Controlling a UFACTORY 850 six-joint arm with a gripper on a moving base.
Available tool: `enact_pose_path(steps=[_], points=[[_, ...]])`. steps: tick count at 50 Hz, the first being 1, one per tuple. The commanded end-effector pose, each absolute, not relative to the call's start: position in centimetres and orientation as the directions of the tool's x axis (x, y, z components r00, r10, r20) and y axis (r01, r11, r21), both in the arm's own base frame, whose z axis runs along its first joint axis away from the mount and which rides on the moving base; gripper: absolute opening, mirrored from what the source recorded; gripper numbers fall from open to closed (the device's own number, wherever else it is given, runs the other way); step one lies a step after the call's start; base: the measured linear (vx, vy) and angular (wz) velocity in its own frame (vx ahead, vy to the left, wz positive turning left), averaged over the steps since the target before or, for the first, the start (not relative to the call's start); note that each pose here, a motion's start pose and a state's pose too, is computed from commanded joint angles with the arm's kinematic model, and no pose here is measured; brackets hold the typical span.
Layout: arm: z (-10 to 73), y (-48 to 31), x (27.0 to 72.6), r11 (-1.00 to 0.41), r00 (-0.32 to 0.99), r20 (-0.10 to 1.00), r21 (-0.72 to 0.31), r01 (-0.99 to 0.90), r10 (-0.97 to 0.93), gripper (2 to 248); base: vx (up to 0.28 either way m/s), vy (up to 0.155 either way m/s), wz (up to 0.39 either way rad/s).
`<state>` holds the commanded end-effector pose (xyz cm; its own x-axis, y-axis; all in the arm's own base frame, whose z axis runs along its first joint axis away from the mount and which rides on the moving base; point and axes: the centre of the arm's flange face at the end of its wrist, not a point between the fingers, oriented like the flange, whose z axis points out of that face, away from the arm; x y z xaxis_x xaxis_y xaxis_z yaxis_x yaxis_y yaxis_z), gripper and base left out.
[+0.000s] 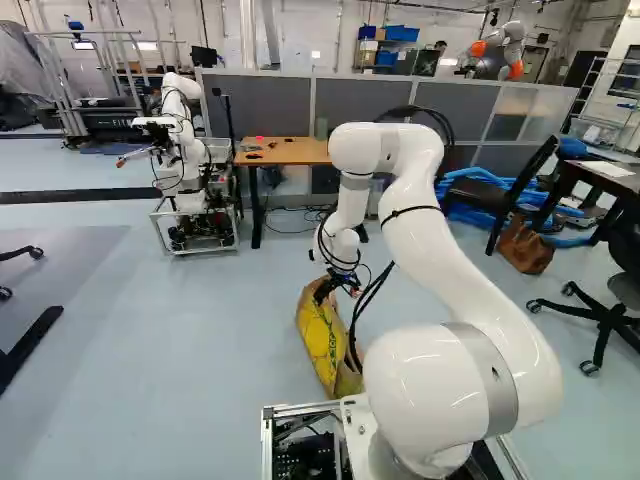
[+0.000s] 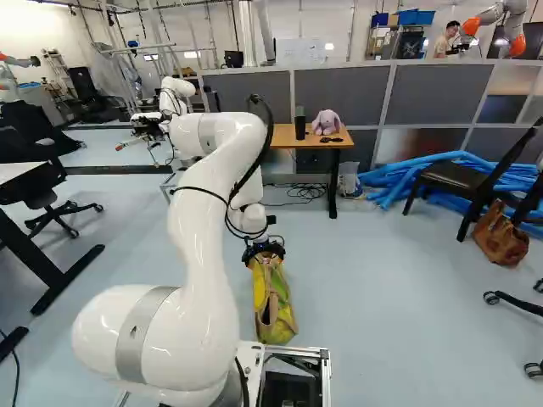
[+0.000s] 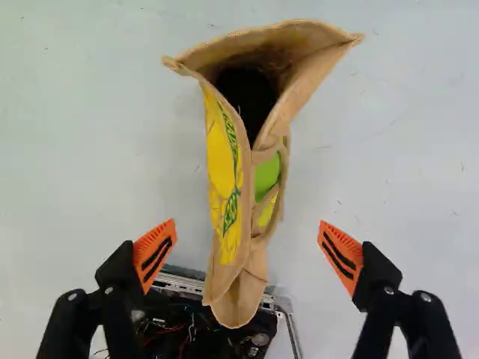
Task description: Pick up the bag on the ground and place it on the table
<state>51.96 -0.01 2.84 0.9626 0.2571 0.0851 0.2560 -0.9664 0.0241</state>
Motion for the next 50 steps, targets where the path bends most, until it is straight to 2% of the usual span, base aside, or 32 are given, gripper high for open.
enact_pose_path(steps=[50], points=[[-4.7, 0.0, 52.7, -0.966, 0.965, 0.048, 0.014, 0.257, 0.257, 247, 0.0, 0.0, 0.0]])
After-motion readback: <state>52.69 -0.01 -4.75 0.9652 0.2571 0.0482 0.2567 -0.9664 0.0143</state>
